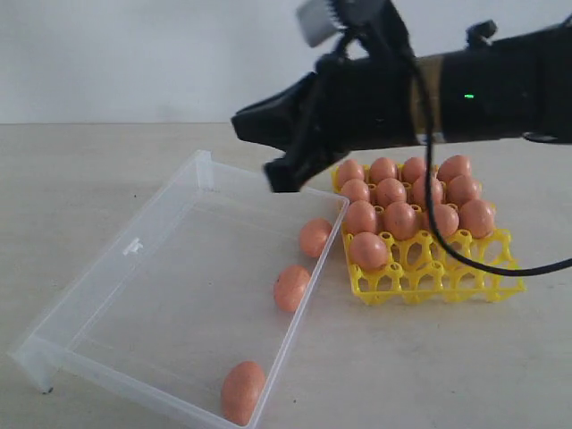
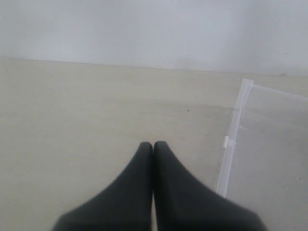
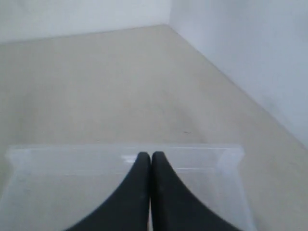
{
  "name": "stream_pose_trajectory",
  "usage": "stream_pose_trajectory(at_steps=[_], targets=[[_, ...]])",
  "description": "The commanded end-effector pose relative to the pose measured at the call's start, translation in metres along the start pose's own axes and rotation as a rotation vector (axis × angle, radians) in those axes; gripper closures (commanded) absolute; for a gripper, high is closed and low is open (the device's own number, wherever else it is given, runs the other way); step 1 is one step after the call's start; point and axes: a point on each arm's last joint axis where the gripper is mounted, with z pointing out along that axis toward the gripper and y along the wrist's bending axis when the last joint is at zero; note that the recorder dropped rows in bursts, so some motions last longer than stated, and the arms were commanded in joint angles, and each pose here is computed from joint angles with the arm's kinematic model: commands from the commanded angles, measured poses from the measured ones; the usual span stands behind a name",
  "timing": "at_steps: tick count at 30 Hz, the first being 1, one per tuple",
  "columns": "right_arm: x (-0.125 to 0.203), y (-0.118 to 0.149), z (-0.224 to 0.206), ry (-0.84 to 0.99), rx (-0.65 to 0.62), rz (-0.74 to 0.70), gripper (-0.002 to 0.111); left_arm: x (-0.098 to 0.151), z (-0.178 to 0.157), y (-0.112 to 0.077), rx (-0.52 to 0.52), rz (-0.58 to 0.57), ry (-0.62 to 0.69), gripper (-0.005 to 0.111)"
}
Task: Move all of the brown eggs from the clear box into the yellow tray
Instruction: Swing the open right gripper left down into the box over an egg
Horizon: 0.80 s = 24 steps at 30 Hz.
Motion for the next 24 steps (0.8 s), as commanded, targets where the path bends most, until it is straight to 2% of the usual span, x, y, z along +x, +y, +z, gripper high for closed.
stream_pose_trajectory(at_steps=[1,3,4,6,11,12,14,19,20,22,23,24], targets=[[-0.011,0.009,0.019,0.274,0.57,-0.166,0.109,-0.001,0.0,-0.001,0.005,-0.012,0.001,0.111],[-0.007,0.004,0.025,0.373,0.745,-0.172,0.109,-0.001,0.0,-0.001,0.005,-0.012,0.001,0.111],[-0.003,0.002,0.03,0.437,0.763,-0.166,0.109,-0.001,0.0,-0.001,0.005,-0.012,0.001,0.111],[0.008,0.002,0.043,0.598,0.68,-0.073,0.109,-0.001,0.0,-0.001,0.005,-0.012,0.001,0.111],[0.017,0.018,0.073,0.984,0.17,0.234,0.109,-0.001,0.0,-0.001,0.006,-0.015,0.003,0.111],[0.014,0.018,0.078,1.005,0.121,0.263,0.109,0.0,0.0,-0.001,0.006,-0.015,0.007,0.111],[0.012,0.017,0.09,1.042,0.08,0.308,0.109,0.0,0.0,-0.001,0.006,-0.015,0.014,0.111],[0.017,0.009,0.114,1.012,0.091,0.3,0.107,0.004,0.0,-0.001,0.007,-0.017,0.051,0.111],[0.019,0.009,0.116,1.012,0.091,0.3,0.105,0.004,0.0,-0.001,0.007,-0.017,0.051,0.111],[0.028,0.009,0.121,1.035,0.087,0.304,0.091,0.004,0.0,-0.001,0.007,-0.017,0.051,0.111],[0.032,0.009,0.123,1.052,0.085,0.306,0.076,0.004,0.0,-0.001,0.007,-0.017,0.051,0.111],[0.034,0.008,0.124,1.057,0.091,0.31,0.069,0.004,0.0,-0.001,0.007,-0.017,0.051,0.111]])
